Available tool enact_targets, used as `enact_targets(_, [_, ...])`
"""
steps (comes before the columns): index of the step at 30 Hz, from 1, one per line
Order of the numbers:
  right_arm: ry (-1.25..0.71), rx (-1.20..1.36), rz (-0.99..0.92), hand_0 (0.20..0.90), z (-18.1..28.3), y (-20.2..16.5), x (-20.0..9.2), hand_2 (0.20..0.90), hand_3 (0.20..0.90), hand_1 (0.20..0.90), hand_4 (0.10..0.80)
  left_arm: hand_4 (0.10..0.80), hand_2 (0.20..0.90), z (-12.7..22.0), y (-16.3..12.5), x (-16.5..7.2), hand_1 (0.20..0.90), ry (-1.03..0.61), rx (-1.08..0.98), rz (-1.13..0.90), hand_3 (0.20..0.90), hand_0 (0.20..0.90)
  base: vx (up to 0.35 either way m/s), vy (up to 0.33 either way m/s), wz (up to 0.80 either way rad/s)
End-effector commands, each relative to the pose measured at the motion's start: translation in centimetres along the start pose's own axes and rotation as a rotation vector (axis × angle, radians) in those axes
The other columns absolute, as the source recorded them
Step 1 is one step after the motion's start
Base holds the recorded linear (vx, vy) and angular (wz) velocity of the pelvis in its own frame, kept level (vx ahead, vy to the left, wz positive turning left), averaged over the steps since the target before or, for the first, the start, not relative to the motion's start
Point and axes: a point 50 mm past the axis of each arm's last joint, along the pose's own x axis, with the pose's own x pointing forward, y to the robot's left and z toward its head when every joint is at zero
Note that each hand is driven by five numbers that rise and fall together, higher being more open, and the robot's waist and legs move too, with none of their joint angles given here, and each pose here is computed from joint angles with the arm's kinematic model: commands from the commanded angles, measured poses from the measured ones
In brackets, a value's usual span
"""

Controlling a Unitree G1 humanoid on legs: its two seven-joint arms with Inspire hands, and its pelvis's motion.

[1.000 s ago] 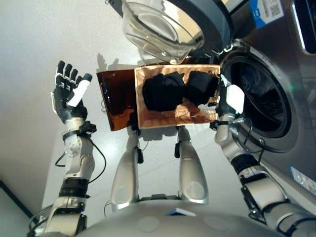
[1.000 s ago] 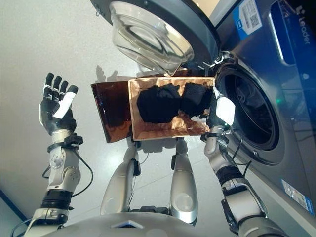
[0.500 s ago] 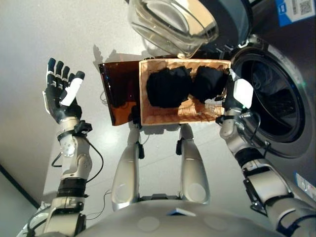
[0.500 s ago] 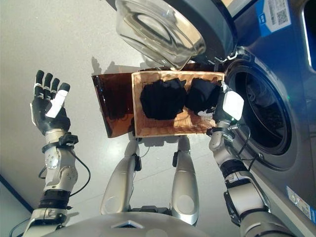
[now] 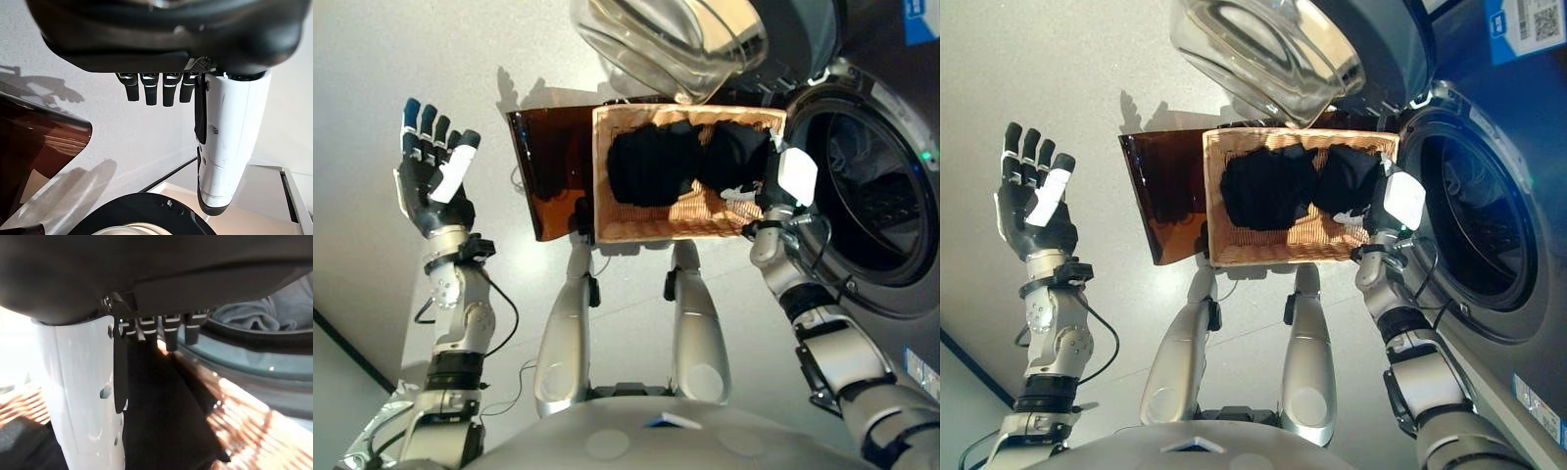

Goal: Pick up the clothes and place them into the washing machine

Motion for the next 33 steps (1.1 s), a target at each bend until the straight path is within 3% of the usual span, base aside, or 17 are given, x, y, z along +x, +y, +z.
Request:
enact_targets(1, [-0.062, 0.044, -0.001, 0.9, 1.5, 0.2, 0.4, 0.9, 0.9, 0.9, 0.8, 0.8, 0.9, 4.9, -0.1, 0.3, 0.9, -0.247, 0.0, -0.052, 0.9, 0.9, 0.0, 0.0, 0.0])
enact_targets(20, [-0.138, 0.133, 0.111, 0.9, 4.8, 2.5, -0.2, 0.9, 0.9, 0.9, 0.8, 0.8, 0.9, 5.6, -2.4, 1.0, 0.9, -0.292, -0.049, -0.102, 0.9, 0.9, 0.001, -0.001, 0.03])
enact_targets(28, [-0.143, 0.132, 0.109, 0.9, 5.7, 2.0, 0.9, 0.9, 0.9, 0.9, 0.8, 0.8, 0.9, 6.5, -2.5, 1.3, 0.9, -0.331, -0.046, -0.097, 0.9, 0.9, 0.0, 0.0, 0.0])
enact_targets(29, [-0.145, 0.134, 0.108, 0.845, 5.8, 1.9, 1.0, 0.845, 0.845, 0.845, 0.761, 0.8, 0.9, 6.7, -2.5, 1.3, 0.9, -0.338, -0.045, -0.097, 0.9, 0.9, 0.0, 0.0, 0.0])
enact_targets(30, [-0.144, 0.132, 0.111, 0.645, 5.7, 1.9, 1.0, 0.645, 0.645, 0.645, 0.618, 0.8, 0.9, 6.7, -2.5, 1.3, 0.9, -0.339, -0.046, -0.096, 0.9, 0.9, 0.0, 0.0, 0.0])
enact_targets(31, [-0.128, 0.121, 0.118, 0.516, 5.3, 2.0, 1.0, 0.516, 0.516, 0.516, 0.525, 0.8, 0.9, 6.6, -2.6, 1.3, 0.9, -0.337, -0.048, -0.1, 0.9, 0.9, 0.0, 0.0, 0.0])
enact_targets(32, [-0.134, 0.12, 0.121, 0.45, 5.5, 1.9, 1.1, 0.45, 0.45, 0.45, 0.478, 0.8, 0.9, 6.6, -2.5, 1.3, 0.9, -0.336, -0.046, -0.099, 0.9, 0.9, 0.0, 0.0, 0.0])
enact_targets(33, [-0.143, 0.119, 0.119, 0.302, 5.7, 1.7, 1.2, 0.302, 0.302, 0.302, 0.373, 0.8, 0.9, 6.7, -2.4, 1.3, 0.9, -0.335, -0.043, -0.098, 0.9, 0.9, 0.0, 0.0, 0.0])
